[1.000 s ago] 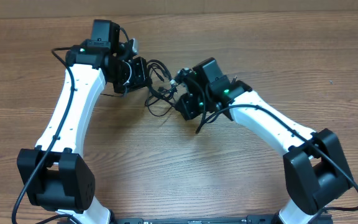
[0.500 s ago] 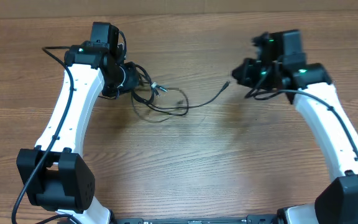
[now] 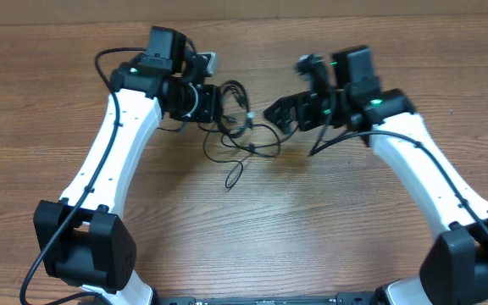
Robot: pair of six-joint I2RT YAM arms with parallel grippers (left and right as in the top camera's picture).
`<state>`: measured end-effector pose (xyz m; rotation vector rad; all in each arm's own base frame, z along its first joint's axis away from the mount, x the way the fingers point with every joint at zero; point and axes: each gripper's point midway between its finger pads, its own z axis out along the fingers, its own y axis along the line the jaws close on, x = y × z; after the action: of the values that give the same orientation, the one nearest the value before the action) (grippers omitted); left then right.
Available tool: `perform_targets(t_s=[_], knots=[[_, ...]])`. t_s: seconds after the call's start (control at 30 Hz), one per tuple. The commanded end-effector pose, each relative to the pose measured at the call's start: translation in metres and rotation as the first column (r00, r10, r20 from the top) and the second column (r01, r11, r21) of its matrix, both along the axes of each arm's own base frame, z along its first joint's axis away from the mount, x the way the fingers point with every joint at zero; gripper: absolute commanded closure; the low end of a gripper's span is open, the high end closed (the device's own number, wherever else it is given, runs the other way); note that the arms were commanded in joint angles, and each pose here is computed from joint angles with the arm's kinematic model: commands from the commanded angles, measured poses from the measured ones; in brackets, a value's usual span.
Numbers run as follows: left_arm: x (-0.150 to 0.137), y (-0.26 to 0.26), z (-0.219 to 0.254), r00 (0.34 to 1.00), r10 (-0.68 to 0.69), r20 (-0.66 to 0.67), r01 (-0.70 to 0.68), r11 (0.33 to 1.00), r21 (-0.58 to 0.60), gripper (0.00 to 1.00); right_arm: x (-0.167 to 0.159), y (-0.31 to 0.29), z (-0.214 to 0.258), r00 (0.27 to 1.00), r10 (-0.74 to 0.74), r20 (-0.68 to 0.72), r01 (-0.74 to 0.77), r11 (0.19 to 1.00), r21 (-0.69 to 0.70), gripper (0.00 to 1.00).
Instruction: Untangle cables
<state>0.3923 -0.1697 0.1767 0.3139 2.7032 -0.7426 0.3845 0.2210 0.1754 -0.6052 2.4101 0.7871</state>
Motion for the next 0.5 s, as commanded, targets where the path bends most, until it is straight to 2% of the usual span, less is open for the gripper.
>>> perform_targets(t_s=[0.0,0.03,0.1,0.2,0.23,0.27,0.3,0.33,0.4,0.47], knots=[[-0.007,-0.016,0.029,0.993,-0.096,0.065,0.103,0.988,-0.112,0.96,-0.003,0.020,-0.029,0.989,0.142,0.038,-0.140,0.988,-0.061,0.00],[-0.007,-0.017,0.031,0.993,-0.099,0.064,0.107,0.986,-0.127,0.96,-0.003,0.022,-0.038,0.990,0.143,0.022,-0.141,0.987,-0.072,0.00],[-0.006,-0.014,0.030,0.994,-0.090,0.063,0.098,0.987,-0.126,0.96,-0.006,0.026,-0.056,0.989,0.145,-0.037,-0.147,0.986,-0.072,0.06],[-0.003,-0.009,0.031,0.996,-0.070,0.057,0.077,0.989,-0.129,0.96,-0.013,0.026,-0.071,0.986,0.119,-0.118,-0.128,0.989,-0.072,0.25],[-0.002,-0.007,0.031,0.997,-0.057,0.051,0.064,0.989,-0.133,0.96,-0.015,0.024,-0.073,0.984,0.119,-0.132,-0.130,0.989,-0.077,0.40],[-0.001,-0.005,0.031,0.998,-0.040,0.044,0.046,0.989,-0.138,0.96,-0.018,0.024,-0.074,0.983,0.118,-0.143,-0.130,0.988,-0.080,0.66],[0.001,-0.003,0.031,0.999,-0.026,0.040,0.032,0.990,-0.139,0.96,-0.019,0.023,-0.074,0.982,0.113,-0.151,-0.126,0.989,-0.079,0.87],[0.003,-0.001,0.030,0.999,-0.009,0.035,0.014,0.990,-0.137,0.96,-0.019,0.021,-0.071,0.982,0.102,-0.159,-0.116,0.990,-0.078,0.96],[0.006,0.005,0.027,0.999,0.039,0.017,-0.037,0.993,-0.114,0.96,-0.017,0.014,-0.062,0.982,0.082,-0.169,-0.096,0.993,-0.075,0.96],[0.009,0.020,0.017,0.992,0.125,-0.008,-0.125,0.991,-0.036,0.96,-0.009,0.001,-0.038,0.986,0.032,-0.165,-0.042,0.997,-0.058,0.96]])
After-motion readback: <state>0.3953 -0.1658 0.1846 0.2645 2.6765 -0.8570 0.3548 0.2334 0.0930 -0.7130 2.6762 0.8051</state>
